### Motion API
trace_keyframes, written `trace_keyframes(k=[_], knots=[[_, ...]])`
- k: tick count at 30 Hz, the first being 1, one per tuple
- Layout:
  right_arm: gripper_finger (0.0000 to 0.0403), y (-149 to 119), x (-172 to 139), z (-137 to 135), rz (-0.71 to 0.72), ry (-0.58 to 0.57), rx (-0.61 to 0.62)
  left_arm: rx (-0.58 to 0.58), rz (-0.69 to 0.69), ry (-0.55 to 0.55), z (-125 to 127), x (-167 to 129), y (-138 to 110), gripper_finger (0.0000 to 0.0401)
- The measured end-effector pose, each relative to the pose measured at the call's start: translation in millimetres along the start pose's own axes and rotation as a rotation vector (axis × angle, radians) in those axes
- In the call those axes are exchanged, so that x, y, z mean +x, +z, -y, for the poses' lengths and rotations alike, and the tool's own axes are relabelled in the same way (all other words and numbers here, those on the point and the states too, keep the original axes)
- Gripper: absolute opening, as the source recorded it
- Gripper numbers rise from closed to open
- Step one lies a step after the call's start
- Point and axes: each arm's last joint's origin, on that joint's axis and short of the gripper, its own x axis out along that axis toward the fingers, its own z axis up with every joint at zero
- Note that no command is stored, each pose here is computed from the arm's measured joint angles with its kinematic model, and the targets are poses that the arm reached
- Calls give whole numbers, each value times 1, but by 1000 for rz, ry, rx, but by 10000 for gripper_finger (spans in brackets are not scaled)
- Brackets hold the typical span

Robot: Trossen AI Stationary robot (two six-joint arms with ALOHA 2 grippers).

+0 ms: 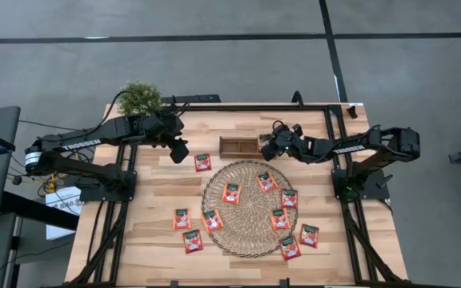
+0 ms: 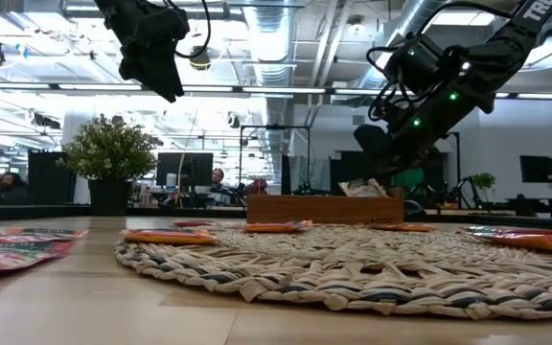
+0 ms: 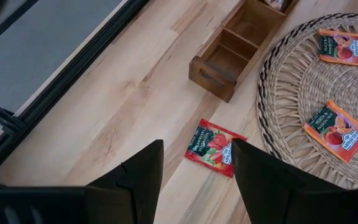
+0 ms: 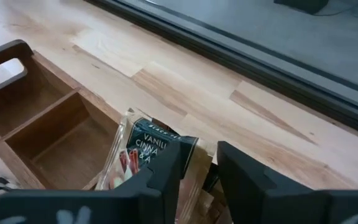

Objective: Pick & Place Tea
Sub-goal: Put the brown tea bag into the right section of the wooden organizer

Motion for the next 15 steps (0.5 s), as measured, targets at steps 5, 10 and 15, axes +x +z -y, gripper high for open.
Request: trace_keyframes(k=[5, 10, 15], knots=[[78, 0, 0, 0, 0, 1, 0, 0, 0, -2, 0, 0, 0, 182], [84, 0, 0, 0, -1, 1, 19, 0, -3, -12, 0, 0, 0, 182], [111, 1, 0, 2, 1, -4, 37, 0, -3, -12, 0, 0, 0, 182]])
